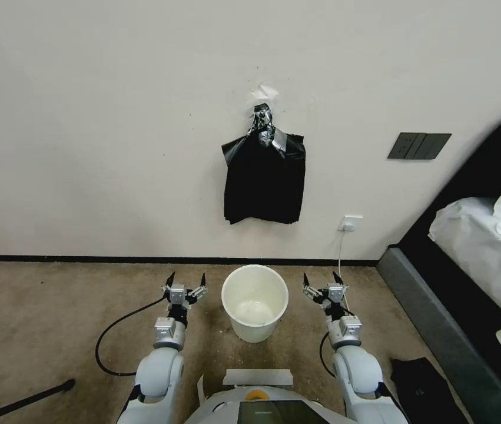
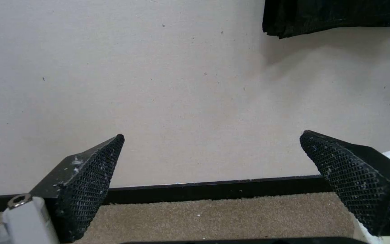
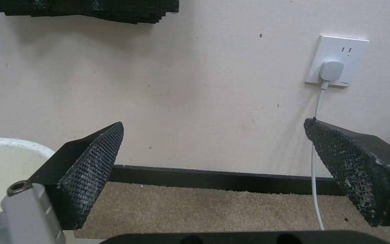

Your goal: Place a trash bag onto the trash bin.

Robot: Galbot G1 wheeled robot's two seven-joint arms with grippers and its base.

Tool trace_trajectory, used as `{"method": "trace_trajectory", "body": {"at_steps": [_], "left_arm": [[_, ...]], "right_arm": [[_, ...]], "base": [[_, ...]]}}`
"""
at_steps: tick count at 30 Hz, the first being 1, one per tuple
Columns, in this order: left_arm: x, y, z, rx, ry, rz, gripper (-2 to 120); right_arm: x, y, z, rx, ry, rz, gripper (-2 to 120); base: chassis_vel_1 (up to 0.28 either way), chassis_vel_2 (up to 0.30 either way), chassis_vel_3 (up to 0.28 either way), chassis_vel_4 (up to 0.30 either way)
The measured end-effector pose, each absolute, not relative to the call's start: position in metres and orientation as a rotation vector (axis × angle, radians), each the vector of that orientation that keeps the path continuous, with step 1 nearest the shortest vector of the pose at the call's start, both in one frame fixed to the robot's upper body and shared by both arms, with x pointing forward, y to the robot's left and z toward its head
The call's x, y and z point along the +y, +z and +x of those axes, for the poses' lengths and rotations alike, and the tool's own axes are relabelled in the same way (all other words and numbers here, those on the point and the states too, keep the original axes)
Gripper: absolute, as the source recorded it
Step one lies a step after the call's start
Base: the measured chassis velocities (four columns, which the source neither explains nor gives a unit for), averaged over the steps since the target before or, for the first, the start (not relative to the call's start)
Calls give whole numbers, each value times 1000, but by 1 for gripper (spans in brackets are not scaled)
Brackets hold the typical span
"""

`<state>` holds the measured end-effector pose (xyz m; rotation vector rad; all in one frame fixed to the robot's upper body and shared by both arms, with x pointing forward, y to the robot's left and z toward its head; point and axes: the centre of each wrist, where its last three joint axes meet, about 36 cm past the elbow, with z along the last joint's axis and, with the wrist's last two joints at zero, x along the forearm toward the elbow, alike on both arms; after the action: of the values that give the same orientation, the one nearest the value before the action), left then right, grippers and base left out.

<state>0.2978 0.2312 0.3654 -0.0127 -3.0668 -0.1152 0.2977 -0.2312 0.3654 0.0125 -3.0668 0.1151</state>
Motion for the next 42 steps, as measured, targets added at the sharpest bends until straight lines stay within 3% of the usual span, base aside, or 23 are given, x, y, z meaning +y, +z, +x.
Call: {"method": "trace_trajectory", "body": {"at_steps": [27, 29, 31, 36, 42], "left_arm": [[231, 365, 298, -3067, -115, -13, 100], [248, 362, 295, -3098, -40, -2, 100], [258, 360, 292, -3115, -1, 8, 100], [288, 356, 284, -3180, 121, 43, 100], [316, 354, 276, -3251, 220, 90, 100]], "right_arm": [[-231, 366, 298, -3068, 116, 13, 100], [-213, 400, 292, -3142, 147, 152, 100], [-209, 399, 290, -3129, 126, 186, 100], [-197, 398, 292, -3132, 11, 289, 100], [-180, 402, 328, -3150, -377, 617, 100]], "base": [[0, 0, 0, 0], [0, 0, 0, 0], [0, 0, 0, 0], [0, 0, 0, 0], [0, 0, 0, 0]]}}
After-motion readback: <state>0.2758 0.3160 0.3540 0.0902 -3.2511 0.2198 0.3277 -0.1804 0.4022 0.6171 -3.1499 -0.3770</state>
